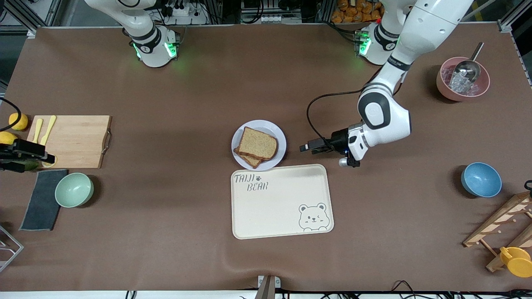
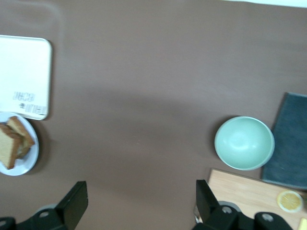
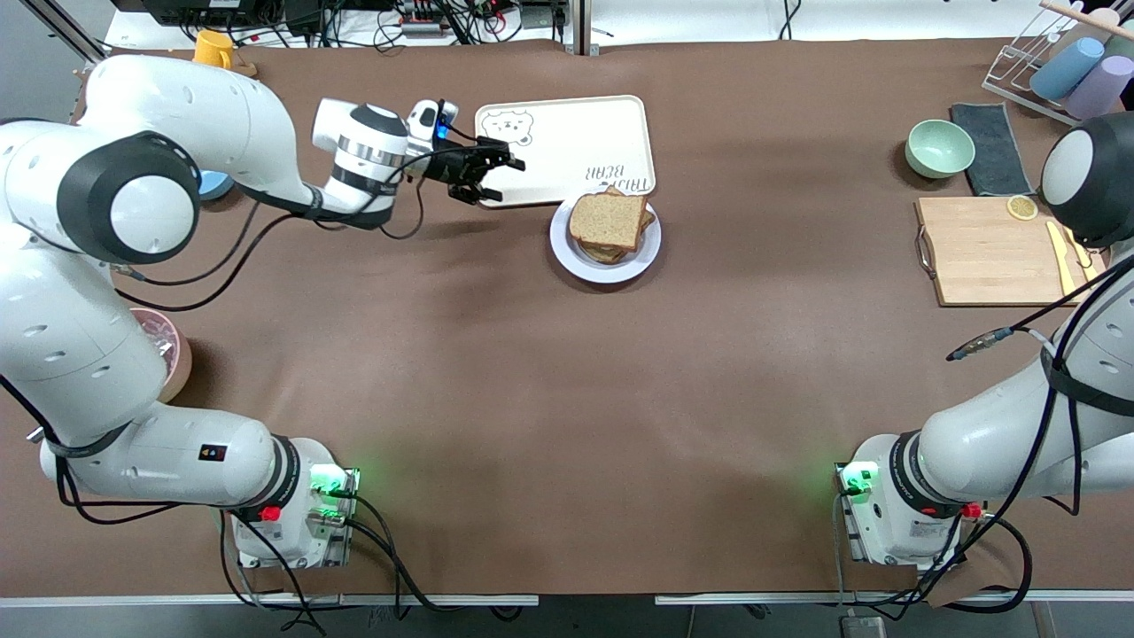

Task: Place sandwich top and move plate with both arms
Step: 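Grasp the white plate rim with the left gripper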

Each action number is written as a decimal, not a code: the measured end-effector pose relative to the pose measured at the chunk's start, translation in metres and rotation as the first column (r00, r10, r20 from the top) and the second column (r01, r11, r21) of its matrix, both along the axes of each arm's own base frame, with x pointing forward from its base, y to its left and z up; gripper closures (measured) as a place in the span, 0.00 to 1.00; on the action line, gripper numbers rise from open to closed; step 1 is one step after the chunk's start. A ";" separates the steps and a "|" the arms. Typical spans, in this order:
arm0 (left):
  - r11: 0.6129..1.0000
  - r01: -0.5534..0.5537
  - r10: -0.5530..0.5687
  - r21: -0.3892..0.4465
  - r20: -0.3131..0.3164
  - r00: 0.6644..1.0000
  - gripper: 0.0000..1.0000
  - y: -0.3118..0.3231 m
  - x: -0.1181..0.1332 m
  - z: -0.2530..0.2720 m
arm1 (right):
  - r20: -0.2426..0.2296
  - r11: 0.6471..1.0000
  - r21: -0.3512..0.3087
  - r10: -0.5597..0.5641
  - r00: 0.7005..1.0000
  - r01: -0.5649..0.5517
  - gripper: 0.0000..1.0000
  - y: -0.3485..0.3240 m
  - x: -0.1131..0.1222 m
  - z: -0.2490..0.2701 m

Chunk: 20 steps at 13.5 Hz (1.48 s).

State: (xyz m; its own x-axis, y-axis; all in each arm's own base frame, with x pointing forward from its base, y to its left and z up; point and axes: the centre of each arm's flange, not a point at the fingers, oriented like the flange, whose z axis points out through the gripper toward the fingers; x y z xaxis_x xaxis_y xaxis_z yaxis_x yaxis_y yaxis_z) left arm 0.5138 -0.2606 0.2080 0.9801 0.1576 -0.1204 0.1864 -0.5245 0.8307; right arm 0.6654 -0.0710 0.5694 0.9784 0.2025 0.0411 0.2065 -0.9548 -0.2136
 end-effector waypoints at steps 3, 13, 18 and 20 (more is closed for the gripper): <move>1.000 -0.005 0.005 -0.021 0.011 1.000 0.00 -0.004 -0.017 -0.016 | -0.030 0.998 0.000 -0.062 0.998 0.062 0.00 0.059 -0.005 0.017; 0.994 0.106 -0.104 -0.021 0.050 0.993 0.05 -0.025 -0.053 -0.081 | -0.078 0.980 -0.126 -0.168 0.983 0.157 0.00 0.040 -0.091 0.099; 0.990 0.137 -0.134 -0.036 0.072 0.988 0.25 -0.037 -0.057 -0.093 | -0.063 0.971 -0.167 -0.182 0.981 0.170 0.00 0.035 -0.116 0.119; 0.988 0.147 -0.143 -0.043 0.073 0.987 0.32 -0.047 -0.058 -0.094 | -0.068 0.973 -0.171 -0.170 0.983 0.156 0.00 0.043 -0.116 0.117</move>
State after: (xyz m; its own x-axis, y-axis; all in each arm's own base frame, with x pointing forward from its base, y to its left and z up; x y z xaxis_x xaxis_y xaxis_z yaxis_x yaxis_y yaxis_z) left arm 0.4554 -0.3072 0.1136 0.9984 0.0089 -0.0552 0.0522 -0.5013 0.8637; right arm 0.5492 -0.0277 0.6867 0.9975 0.0373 -0.0606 0.0336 -0.9976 -0.0609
